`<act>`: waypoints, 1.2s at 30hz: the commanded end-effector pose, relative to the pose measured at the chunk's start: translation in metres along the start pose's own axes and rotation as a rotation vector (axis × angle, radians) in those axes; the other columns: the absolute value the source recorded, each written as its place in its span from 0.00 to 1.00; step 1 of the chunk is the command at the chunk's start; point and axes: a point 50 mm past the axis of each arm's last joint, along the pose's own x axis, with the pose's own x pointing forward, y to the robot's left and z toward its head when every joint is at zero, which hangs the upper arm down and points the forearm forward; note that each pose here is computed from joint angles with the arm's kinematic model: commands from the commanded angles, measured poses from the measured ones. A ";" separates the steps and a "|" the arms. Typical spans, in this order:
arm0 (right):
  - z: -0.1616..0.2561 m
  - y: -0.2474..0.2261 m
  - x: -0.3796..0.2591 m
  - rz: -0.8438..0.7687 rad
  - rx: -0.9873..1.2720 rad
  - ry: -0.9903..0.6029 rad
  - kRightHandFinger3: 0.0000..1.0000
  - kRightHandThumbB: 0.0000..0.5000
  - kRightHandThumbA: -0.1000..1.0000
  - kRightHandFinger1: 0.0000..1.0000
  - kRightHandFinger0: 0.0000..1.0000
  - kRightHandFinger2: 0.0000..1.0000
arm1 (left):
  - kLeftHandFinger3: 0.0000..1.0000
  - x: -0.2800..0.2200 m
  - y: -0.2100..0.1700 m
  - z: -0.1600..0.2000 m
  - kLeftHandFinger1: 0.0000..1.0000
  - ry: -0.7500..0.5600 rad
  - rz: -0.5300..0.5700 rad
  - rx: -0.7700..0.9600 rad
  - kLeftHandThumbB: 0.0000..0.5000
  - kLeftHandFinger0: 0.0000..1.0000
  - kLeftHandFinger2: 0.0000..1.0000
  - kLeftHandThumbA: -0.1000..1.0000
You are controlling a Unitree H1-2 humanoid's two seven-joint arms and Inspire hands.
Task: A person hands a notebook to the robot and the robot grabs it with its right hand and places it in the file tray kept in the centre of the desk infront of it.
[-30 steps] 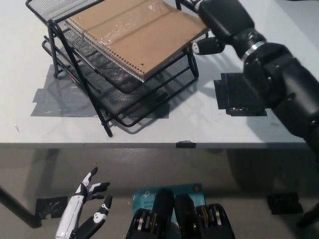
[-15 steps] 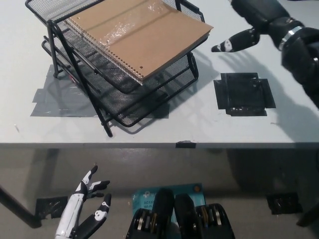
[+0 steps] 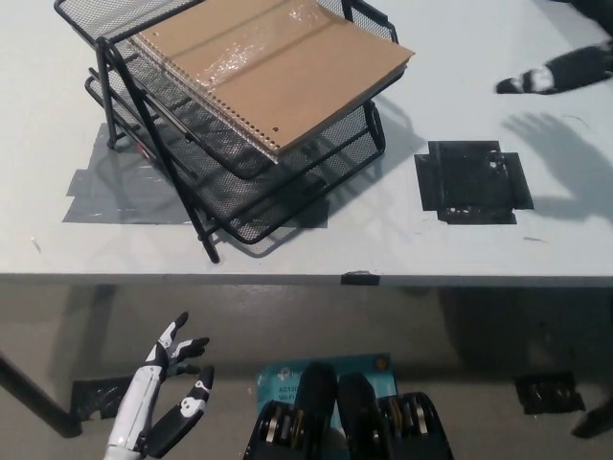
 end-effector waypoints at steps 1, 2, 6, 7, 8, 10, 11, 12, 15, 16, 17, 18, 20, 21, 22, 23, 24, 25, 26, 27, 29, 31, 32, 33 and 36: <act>0.126 -0.049 -0.189 -0.461 0.288 -0.527 1.00 1.00 1.00 1.00 1.00 1.00 | 1.00 0.017 0.014 0.012 0.87 -0.079 0.019 -0.031 0.70 0.86 0.89 0.75; 0.126 -0.018 -0.192 -0.446 0.371 -0.565 1.00 1.00 1.00 1.00 1.00 1.00 | 1.00 0.015 0.013 0.009 0.89 -0.075 0.026 -0.037 0.69 0.88 0.91 0.80; 0.127 0.055 -0.193 -0.422 0.564 -0.529 1.00 1.00 1.00 1.00 1.00 1.00 | 1.00 0.009 0.010 0.005 0.90 -0.056 0.039 -0.044 0.68 0.88 0.95 0.88; 0.126 0.087 -0.193 -0.389 0.707 -0.499 1.00 1.00 1.00 1.00 1.00 1.00 | 1.00 0.004 0.010 0.004 0.93 -0.044 0.043 -0.052 0.72 0.90 0.99 0.91; 0.125 0.107 -0.194 -0.378 0.771 -0.465 1.00 1.00 1.00 1.00 1.00 1.00 | 1.00 0.002 0.010 0.003 0.93 -0.041 0.046 -0.056 0.74 0.90 1.00 0.92; 0.122 0.152 -0.195 -0.348 0.917 -0.386 1.00 0.95 1.00 1.00 1.00 1.00 | 1.00 -0.002 0.011 0.000 0.95 -0.029 0.052 -0.065 0.77 0.94 1.00 0.93; 0.119 0.169 -0.194 -0.342 0.965 -0.349 1.00 0.93 1.00 1.00 1.00 1.00 | 1.00 -0.003 0.011 -0.001 0.96 -0.026 0.055 -0.066 0.77 0.95 1.00 0.93; 0.116 0.191 -0.193 -0.340 1.010 -0.289 1.00 0.95 1.00 1.00 1.00 1.00 | 1.00 -0.004 0.011 -0.002 0.97 -0.022 0.059 -0.066 0.77 0.97 1.00 0.94; 0.099 0.239 -0.188 -0.342 1.065 -0.154 1.00 0.91 1.00 1.00 1.00 1.00 | 1.00 -0.008 0.010 -0.003 1.00 -0.015 0.057 -0.075 0.80 1.00 1.00 0.99; 0.096 0.246 -0.187 -0.340 1.079 -0.128 1.00 0.92 1.00 1.00 1.00 1.00 | 1.00 -0.008 0.010 -0.003 1.00 -0.015 0.057 -0.075 0.80 1.00 1.00 1.00; 0.093 0.260 -0.189 -0.334 1.114 -0.070 1.00 0.88 1.00 1.00 1.00 1.00 | 1.00 -0.010 0.010 -0.003 1.00 -0.017 0.055 -0.068 0.82 1.00 1.00 1.00; 0.090 0.268 -0.190 -0.326 1.140 -0.045 1.00 0.81 1.00 1.00 1.00 1.00 | 1.00 -0.011 0.010 -0.004 1.00 -0.022 0.056 -0.070 0.79 1.00 1.00 1.00; 0.081 0.293 -0.195 -0.295 1.229 0.041 1.00 0.69 1.00 1.00 1.00 1.00 | 1.00 -0.012 0.007 -0.007 1.00 -0.032 0.052 -0.078 0.75 1.00 1.00 1.00; 0.080 0.299 -0.197 -0.286 1.247 0.067 1.00 0.70 1.00 1.00 1.00 1.00 | 1.00 -0.013 0.006 -0.007 1.00 -0.029 0.051 -0.085 0.79 1.00 1.00 1.00; 0.079 0.302 -0.199 -0.282 1.256 0.082 1.00 0.70 1.00 1.00 1.00 1.00 | 1.00 -0.014 0.005 -0.008 1.00 -0.027 0.051 -0.090 0.78 1.00 1.00 1.00; 0.078 0.307 -0.202 -0.279 1.264 0.098 1.00 0.67 1.00 1.00 1.00 1.00 | 1.00 -0.016 0.002 -0.008 1.00 -0.021 0.050 -0.105 0.83 1.00 1.00 1.00; 0.077 0.313 -0.204 -0.274 1.257 0.110 1.00 0.61 1.00 1.00 1.00 1.00 | 1.00 -0.017 0.000 -0.009 1.00 -0.017 0.050 -0.110 0.87 1.00 1.00 1.00; 0.074 0.321 -0.207 -0.262 1.248 0.130 1.00 0.55 1.00 1.00 1.00 1.00 | 1.00 -0.019 -0.003 -0.009 1.00 -0.014 0.045 -0.117 0.86 1.00 1.00 1.00; 0.072 0.328 -0.209 -0.250 1.236 0.149 1.00 0.49 1.00 1.00 1.00 1.00 | 1.00 -0.020 -0.005 -0.009 1.00 -0.011 0.040 -0.123 0.84 1.00 1.00 1.00; 0.069 0.335 -0.213 -0.231 1.219 0.170 1.00 0.44 1.00 1.00 1.00 1.00 | 1.00 -0.022 -0.008 -0.010 1.00 -0.008 0.030 -0.126 0.84 1.00 1.00 1.00; 0.068 0.337 -0.215 -0.207 1.213 0.178 1.00 0.36 1.00 1.00 1.00 1.00 | 1.00 -0.024 -0.010 -0.011 1.00 -0.002 0.017 -0.131 0.84 1.00 1.00 1.00; 0.066 0.338 -0.217 -0.180 1.210 0.188 1.00 0.42 1.00 1.00 1.00 1.00 | 1.00 -0.027 -0.013 -0.012 1.00 0.006 0.007 -0.143 0.84 1.00 1.00 1.00; 0.065 0.338 -0.218 -0.174 1.207 0.190 1.00 0.43 1.00 1.00 1.00 1.00 | 1.00 -0.027 -0.014 -0.012 1.00 0.007 0.007 -0.146 0.83 1.00 1.00 1.00; 0.064 0.338 -0.219 -0.164 1.202 0.191 1.00 0.45 1.00 1.00 1.00 1.00 | 1.00 -0.028 -0.016 -0.011 1.00 0.008 0.010 -0.145 0.81 1.00 1.00 1.00; 0.064 0.339 -0.219 -0.148 1.198 0.201 1.00 0.49 1.00 1.00 1.00 1.00 | 1.00 -0.029 -0.016 -0.011 1.00 0.005 0.018 -0.127 0.82 1.00 1.00 1.00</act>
